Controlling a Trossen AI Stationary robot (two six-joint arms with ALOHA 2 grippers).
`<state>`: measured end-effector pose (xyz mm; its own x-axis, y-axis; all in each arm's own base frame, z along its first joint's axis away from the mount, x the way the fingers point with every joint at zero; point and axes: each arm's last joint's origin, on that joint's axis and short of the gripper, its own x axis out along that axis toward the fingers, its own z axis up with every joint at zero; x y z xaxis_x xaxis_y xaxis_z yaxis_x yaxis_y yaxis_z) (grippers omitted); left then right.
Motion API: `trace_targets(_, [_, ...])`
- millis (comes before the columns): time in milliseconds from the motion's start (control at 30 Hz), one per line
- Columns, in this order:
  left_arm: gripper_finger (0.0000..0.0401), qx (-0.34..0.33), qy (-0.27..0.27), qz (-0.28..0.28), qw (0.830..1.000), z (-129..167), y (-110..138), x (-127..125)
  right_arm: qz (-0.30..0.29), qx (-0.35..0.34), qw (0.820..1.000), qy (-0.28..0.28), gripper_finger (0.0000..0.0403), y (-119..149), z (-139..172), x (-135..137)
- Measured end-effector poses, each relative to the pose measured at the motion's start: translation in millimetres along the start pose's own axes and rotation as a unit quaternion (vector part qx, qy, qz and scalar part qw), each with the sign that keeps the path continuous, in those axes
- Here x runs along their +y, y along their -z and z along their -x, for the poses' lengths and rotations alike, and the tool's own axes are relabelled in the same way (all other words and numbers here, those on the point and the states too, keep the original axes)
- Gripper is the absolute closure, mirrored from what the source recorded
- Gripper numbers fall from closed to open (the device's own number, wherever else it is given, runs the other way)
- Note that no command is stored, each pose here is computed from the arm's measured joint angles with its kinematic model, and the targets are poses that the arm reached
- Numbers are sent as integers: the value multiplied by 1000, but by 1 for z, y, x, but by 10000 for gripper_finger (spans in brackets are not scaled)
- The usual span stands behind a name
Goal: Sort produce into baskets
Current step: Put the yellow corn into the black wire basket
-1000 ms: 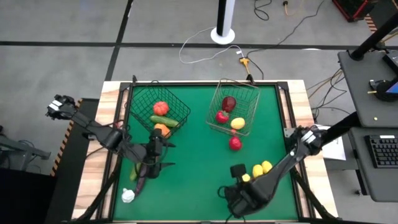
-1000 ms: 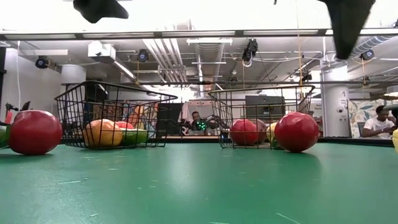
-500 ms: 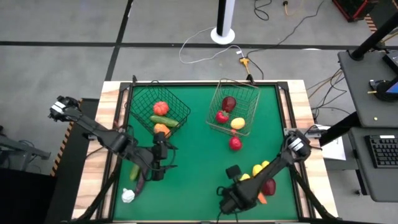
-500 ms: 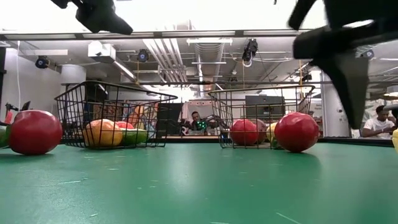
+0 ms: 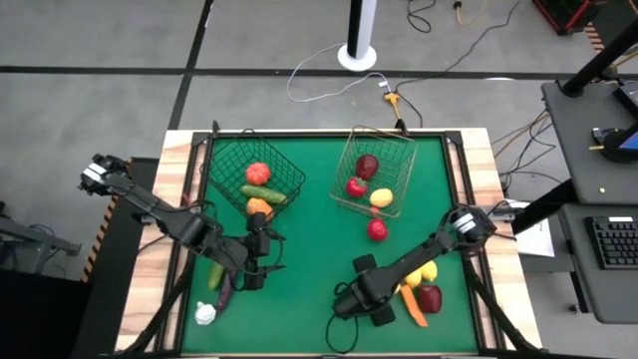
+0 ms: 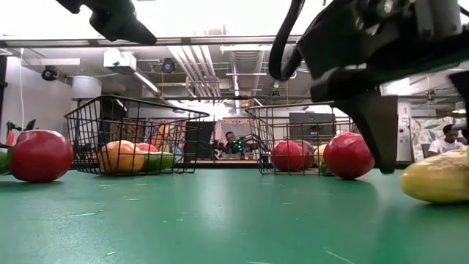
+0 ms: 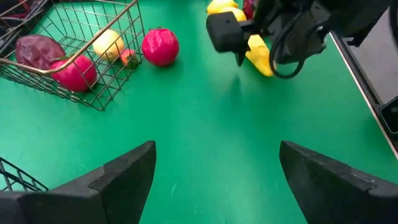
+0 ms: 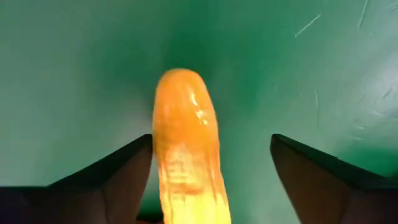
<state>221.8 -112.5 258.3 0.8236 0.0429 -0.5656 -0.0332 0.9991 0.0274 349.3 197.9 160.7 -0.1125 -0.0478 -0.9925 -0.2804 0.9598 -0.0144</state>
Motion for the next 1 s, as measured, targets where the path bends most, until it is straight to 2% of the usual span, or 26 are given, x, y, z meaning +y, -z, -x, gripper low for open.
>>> trace_targets(267, [79,0,0,0,1000,0,0,0,2,5,1000,-13,210,-6,-14,1])
trace_targets(433, [79,2,-1,-1,1000,0,0,0,0,-26,1000,-2,288,-9,-9,1])
trace_targets(567, [79,15,-4,-16,1000,0,3,1,-19,-78,996,50,290,-7,10,-4])
trace_targets(633, [79,13,-3,-24,1000,0,3,1,-37,-128,989,65,290,-9,24,-7])
trace_targets(767, [79,4,5,-40,999,0,1,0,-68,-248,960,107,288,-13,56,-12])
trace_targets(867, [79,-20,36,-56,998,-2,-1,-4,-78,-342,926,141,279,-12,79,-17])
trace_targets(1000, [79,-62,95,-80,990,-6,0,-9,-72,-450,876,158,282,-6,99,-22])
